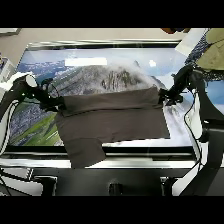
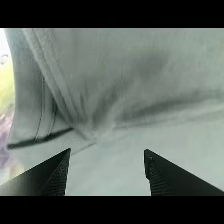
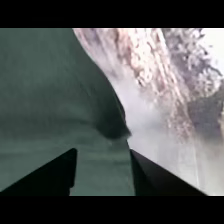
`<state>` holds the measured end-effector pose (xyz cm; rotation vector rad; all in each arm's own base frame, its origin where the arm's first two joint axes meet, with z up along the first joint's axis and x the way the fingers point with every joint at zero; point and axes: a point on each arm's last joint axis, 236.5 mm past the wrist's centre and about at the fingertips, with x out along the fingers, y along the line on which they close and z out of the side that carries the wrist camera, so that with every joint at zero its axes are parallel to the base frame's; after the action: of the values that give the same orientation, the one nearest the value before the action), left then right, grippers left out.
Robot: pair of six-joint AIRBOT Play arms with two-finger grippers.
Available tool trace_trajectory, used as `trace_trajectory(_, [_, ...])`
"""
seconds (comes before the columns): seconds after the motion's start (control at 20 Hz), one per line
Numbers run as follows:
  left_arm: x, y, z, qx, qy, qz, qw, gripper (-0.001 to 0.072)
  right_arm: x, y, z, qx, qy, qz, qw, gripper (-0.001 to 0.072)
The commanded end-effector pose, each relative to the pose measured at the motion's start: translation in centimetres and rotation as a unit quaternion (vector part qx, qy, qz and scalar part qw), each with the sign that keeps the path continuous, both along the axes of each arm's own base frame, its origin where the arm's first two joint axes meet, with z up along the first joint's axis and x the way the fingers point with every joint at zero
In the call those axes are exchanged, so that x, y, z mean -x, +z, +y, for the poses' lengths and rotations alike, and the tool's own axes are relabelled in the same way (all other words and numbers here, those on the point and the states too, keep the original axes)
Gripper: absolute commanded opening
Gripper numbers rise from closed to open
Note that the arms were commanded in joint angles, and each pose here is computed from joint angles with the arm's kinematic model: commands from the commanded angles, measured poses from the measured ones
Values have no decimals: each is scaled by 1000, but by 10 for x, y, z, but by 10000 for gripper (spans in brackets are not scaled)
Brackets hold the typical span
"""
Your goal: Fold the clothes and pants, and hang the long-sleeved shirts on hangers.
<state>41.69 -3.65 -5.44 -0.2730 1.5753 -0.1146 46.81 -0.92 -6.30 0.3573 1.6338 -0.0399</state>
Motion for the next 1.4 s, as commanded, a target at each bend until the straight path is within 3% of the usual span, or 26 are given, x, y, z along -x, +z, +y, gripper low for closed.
trace_trajectory(0.0, [22, 22, 17, -12, -19, 18, 1000, 527, 8, 36, -14, -4, 19, -23, 1000, 479])
trace_trajectory(0.2, [80, 39, 36, 5, 42, 22, 999, 527, 23, 94, -57, -37, -22, -90, 995, 477])
trace_trajectory(0.4, [181, 14, -8, 100, 102, 65, 988, 526, 81, 85, -54, -65, -59, -89, 992, 477])
trace_trajectory(0.55, [224, -1, -48, 167, 139, 67, 974, 526, 112, 68, -33, -78, -74, -94, 990, 477])
trace_trajectory(0.85, [260, -27, -67, 189, 171, 75, 964, 526, 134, 70, -17, -89, -81, -109, 987, 477])
trace_trajectory(1.05, [247, -36, -62, 183, 190, 44, 963, 526, 133, 83, -17, -85, -81, -133, 984, 476])
trace_trajectory(1.2, [238, -36, -73, 212, 201, 23, 956, 525, 134, 87, -15, -85, -79, -135, 984, 475])
trace_trajectory(1.35, [244, -45, -85, 219, 199, 24, 955, 525, 133, 89, -13, -90, -80, -139, 983, 382])
